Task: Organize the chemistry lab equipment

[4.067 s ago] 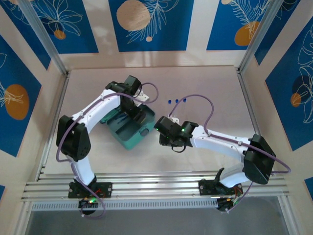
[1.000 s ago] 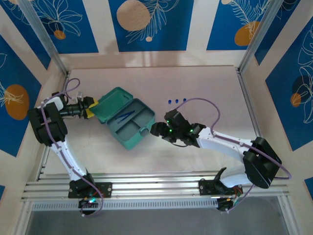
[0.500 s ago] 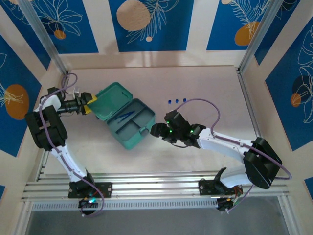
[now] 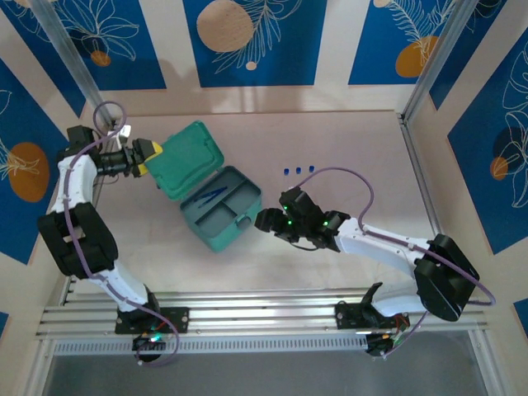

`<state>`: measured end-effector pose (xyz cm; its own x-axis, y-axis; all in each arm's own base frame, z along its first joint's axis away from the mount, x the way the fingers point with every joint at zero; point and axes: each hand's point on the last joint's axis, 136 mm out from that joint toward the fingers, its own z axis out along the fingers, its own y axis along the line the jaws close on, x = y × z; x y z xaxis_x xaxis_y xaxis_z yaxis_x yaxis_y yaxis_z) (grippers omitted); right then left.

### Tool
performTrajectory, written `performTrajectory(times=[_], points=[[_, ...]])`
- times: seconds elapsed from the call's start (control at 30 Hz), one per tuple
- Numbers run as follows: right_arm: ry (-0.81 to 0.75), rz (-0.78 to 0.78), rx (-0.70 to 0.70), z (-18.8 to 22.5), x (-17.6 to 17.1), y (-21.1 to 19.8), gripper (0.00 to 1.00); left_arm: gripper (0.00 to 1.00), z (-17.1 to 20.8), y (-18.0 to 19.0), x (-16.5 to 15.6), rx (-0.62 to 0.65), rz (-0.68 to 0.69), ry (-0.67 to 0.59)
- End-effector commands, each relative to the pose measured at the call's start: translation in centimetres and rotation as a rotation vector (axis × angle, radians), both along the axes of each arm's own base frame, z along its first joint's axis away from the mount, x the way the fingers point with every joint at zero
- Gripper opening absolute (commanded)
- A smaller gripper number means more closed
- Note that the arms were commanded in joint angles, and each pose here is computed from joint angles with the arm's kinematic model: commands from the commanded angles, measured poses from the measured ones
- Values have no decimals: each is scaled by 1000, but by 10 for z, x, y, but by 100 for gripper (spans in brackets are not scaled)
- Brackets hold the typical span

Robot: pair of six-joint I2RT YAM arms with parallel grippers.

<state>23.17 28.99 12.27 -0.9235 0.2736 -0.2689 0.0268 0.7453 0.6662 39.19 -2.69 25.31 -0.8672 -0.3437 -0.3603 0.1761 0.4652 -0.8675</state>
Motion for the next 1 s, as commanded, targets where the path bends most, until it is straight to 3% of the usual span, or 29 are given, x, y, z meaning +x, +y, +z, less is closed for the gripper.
performTrajectory(times=[0.0, 0.37, 0.97], points=[[-12, -9, 7, 3, -2, -2, 63, 75, 30, -19, -14, 45, -28, -46], [-17, -11, 10, 5, -4, -6, 64, 76, 63, -82, -60, 236, -165, -175], [-8, -15, 18, 2, -3, -6, 63, 77, 41, -109, -78, 239, -289, -134]])
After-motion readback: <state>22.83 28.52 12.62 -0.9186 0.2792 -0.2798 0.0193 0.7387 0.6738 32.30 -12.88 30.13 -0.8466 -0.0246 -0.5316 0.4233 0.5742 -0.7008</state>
